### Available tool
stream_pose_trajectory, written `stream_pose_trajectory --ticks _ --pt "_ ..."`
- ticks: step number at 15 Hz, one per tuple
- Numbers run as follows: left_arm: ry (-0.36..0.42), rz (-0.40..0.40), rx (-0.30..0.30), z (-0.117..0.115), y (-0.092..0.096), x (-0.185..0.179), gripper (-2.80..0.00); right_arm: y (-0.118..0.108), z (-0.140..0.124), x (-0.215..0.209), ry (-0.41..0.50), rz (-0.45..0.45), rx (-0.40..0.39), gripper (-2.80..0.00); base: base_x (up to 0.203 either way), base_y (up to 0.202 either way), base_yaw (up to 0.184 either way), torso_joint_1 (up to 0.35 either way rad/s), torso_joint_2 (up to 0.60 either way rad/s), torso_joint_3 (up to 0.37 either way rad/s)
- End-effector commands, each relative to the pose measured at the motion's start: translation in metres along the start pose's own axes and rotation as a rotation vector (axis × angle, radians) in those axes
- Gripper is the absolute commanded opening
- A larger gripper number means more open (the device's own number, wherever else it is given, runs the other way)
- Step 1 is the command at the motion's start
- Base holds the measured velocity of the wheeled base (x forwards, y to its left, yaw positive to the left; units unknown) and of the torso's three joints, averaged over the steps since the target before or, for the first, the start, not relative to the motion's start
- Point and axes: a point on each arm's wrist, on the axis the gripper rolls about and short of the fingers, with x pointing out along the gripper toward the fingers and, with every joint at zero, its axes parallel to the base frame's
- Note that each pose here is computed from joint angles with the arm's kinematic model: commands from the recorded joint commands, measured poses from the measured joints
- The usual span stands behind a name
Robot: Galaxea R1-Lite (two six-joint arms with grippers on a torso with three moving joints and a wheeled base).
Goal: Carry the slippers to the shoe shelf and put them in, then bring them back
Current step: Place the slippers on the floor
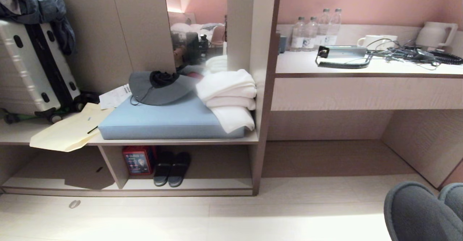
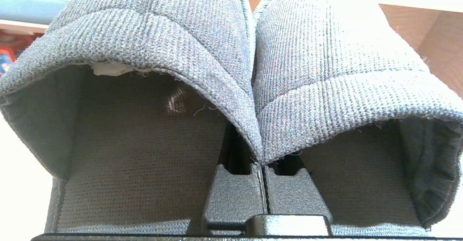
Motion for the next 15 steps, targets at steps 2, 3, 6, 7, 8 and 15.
stream_pose_trajectory --ticks 2,3,6,7,8,15 --pt "0.000 0.000 -0.001 0.0000 0.0000 0.0000 -2.80 0.0000 0.0001 0.0001 0.001 0.001 -0.001 -2.80 0.000 -0.198 0.003 0.003 0.00 0.003" --pt "0.000 0.000 -0.001 0.0000 0.0000 0.0000 -2.80 0.0000 0.0001 0.0001 0.001 0.001 -0.001 -2.80 0.000 -0.194 0.000 0.004 0.00 0.007" --pt "0.000 0.000 -0.001 0.0000 0.0000 0.0000 -2.80 0.0000 0.0001 0.0001 0.001 0.003 -0.002 -2.80 0.000 -0.195 0.000 0.001 0.00 0.001" --pt "0.000 0.000 0.000 0.0000 0.0000 0.0000 -2.80 0.0000 0.0001 0.0001 0.000 0.002 -0.003 -2.80 0.000 -0.155 0.004 0.003 0.00 0.002" --pt "0.000 0.000 -0.001 0.0000 0.0000 0.0000 -2.80 0.0000 0.0001 0.0001 0.001 0.003 -0.002 -2.80 0.000 -0.103 0.004 -0.001 0.00 0.002" --pt "0.000 0.000 0.000 0.0000 0.0000 0.0000 -2.80 0.0000 0.0000 0.0000 0.000 0.002 -0.004 -2.80 0.000 0.000 0.000 0.000 0.00 0.000"
